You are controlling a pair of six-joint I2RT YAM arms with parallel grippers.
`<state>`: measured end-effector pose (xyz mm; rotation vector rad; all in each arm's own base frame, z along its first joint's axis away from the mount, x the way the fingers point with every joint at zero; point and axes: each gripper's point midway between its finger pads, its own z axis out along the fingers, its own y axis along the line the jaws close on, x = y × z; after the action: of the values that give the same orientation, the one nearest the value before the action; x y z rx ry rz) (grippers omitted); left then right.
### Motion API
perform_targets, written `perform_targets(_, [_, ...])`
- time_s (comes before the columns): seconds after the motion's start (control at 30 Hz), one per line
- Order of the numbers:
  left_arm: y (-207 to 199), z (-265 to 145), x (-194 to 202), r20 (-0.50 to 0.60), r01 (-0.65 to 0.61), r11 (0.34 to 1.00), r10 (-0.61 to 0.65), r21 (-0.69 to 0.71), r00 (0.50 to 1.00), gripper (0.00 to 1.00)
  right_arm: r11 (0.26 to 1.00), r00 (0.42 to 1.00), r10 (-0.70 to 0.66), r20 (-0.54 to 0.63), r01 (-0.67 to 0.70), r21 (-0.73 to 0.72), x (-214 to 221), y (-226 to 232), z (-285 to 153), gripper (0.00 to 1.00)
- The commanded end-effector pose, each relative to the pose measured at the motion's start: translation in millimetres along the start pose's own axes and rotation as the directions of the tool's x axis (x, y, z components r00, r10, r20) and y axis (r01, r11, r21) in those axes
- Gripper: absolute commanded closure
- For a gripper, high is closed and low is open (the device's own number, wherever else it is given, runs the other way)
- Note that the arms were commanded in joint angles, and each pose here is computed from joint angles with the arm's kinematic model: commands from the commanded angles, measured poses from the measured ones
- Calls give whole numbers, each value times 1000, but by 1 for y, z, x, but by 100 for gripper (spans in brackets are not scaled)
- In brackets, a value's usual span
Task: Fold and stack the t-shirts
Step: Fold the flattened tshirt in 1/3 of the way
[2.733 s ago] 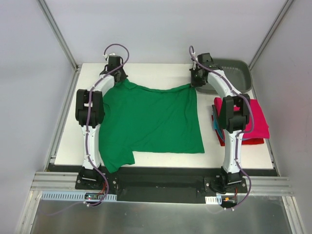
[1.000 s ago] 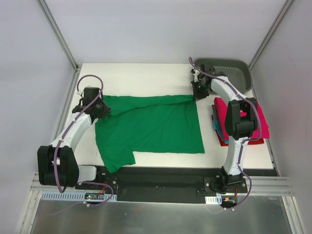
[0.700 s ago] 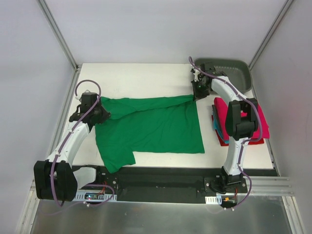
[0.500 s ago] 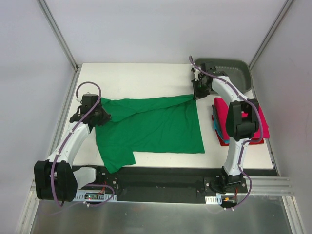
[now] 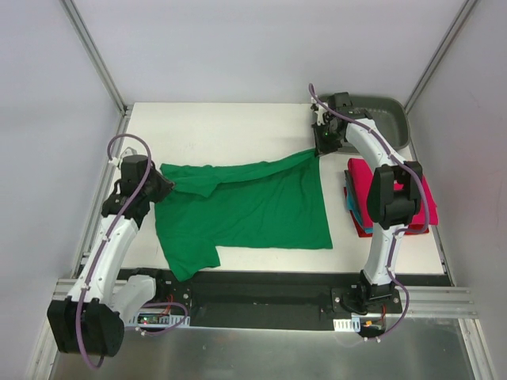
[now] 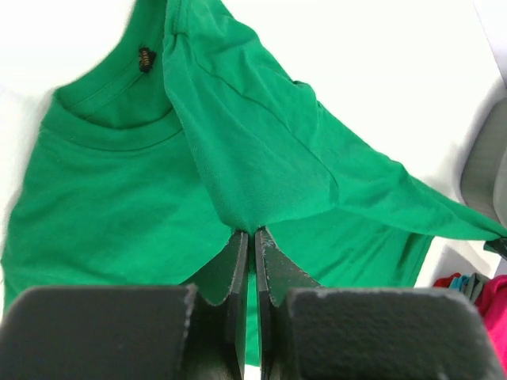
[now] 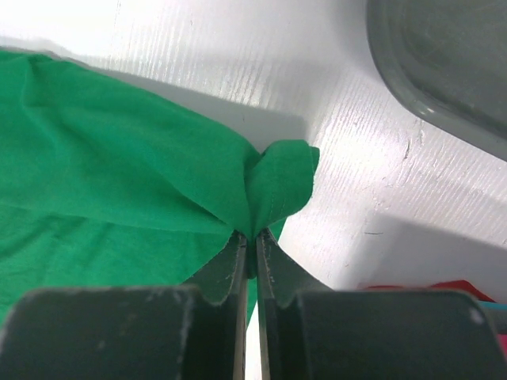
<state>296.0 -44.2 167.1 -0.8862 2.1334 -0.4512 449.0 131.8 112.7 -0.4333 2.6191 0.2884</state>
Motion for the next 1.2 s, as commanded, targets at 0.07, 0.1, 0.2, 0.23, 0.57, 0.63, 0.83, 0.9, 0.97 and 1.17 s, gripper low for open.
perform_targets(0.07, [30,-2,9,16,41,995,-39,-96,999,100,999,999,-32,9,32,8,-6,-2,-12,94])
perform_targets(0.1, [31,-1,11,6,38,994,-38,-101,999,100,999,999,-33,7,33,8,-6,-2,-12,94])
perform_targets(0.2, [32,3,21,-44,37,994,-41,-99,998,100,999,999,-33,0,33,7,-3,-2,-10,94])
perform_targets(0.23, [33,4,23,-48,39,994,-45,-104,998,100,999,999,-33,-3,33,5,-2,-2,-11,94])
perform_targets(0.57, [50,7,33,-54,49,988,-58,-146,997,100,998,999,14,-45,-12,54,27,-8,-7,89])
perform_targets(0.63, [52,8,35,-57,50,987,-59,-155,997,100,998,998,30,-53,-26,60,35,-8,-6,86])
perform_targets(0.83, [56,10,37,-58,46,985,-57,-167,997,100,997,995,60,-77,-56,55,55,-4,-8,77])
perform_targets(0.9, [57,10,37,-55,43,984,-54,-170,997,100,995,993,73,-89,-67,70,62,-6,-10,70])
perform_targets(0.97, [56,9,36,-53,44,985,-53,-168,997,100,994,992,77,-97,-69,87,65,-9,-10,45])
perform_targets(1.17, [53,9,36,-63,49,986,-60,-160,996,100,998,996,63,-59,-61,26,58,9,-24,28])
